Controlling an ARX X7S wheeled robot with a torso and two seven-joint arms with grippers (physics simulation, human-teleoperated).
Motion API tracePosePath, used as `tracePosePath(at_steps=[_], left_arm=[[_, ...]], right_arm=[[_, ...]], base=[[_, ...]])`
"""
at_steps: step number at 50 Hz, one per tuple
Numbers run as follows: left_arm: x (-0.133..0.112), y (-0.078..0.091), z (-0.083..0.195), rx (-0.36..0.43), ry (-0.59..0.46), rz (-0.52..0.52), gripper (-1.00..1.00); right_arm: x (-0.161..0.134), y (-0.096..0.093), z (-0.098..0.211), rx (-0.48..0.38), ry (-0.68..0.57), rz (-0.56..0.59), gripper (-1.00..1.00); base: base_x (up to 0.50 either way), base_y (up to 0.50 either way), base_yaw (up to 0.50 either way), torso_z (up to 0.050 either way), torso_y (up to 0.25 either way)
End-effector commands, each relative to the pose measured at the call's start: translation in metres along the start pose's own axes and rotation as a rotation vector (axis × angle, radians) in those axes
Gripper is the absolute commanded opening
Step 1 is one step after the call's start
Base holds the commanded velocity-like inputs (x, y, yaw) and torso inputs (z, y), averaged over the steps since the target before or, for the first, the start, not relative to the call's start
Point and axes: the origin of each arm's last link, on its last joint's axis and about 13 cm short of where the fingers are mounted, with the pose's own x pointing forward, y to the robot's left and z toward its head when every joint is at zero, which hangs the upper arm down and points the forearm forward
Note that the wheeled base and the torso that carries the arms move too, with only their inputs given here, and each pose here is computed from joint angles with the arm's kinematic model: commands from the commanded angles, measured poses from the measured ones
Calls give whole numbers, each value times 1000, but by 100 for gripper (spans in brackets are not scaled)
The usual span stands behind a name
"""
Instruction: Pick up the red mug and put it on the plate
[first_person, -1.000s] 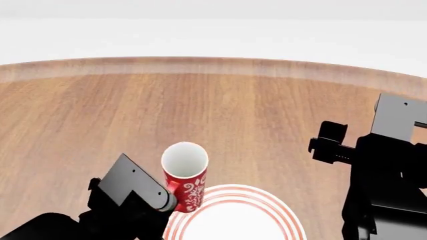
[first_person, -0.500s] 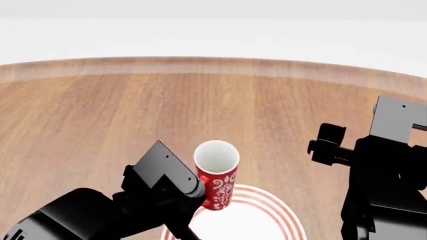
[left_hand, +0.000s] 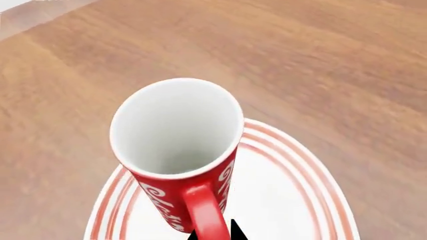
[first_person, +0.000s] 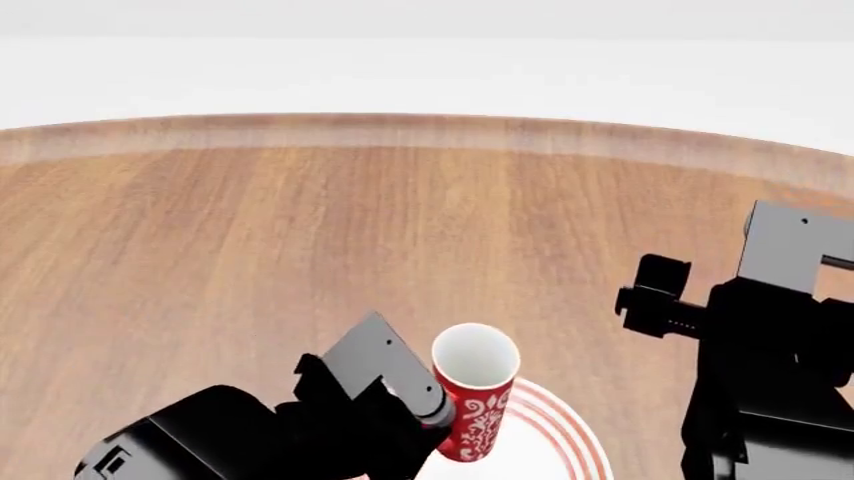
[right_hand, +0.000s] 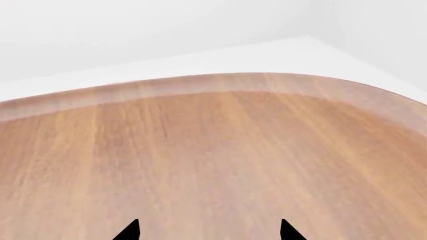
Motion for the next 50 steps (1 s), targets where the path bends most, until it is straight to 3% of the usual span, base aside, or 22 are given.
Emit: tracePosePath(at_steps=[1,20,47,48,50], left_arm=[[13,3,0,6,33,-13,-100],[18,6,-14,7,142,37,-100],[17,4,-31,-38,201,29,-100],[17,5,-31,-42,200,32,100],[17,6,-31,-44,201,31,100]], right_arm=[[3,-1,-4,0,9,-3,100],[9,0,-14,-2,28,-3,100],[14,-2,-23,0,40,-7,100],[14,-2,-23,0,40,-7,100],[14,-1,-24,-1,42,-6,100]], base=[[0,0,0,0,0],[0,0,0,0,1],[0,0,0,0,0],[0,0,0,0,0],[0,0,0,0,0]])
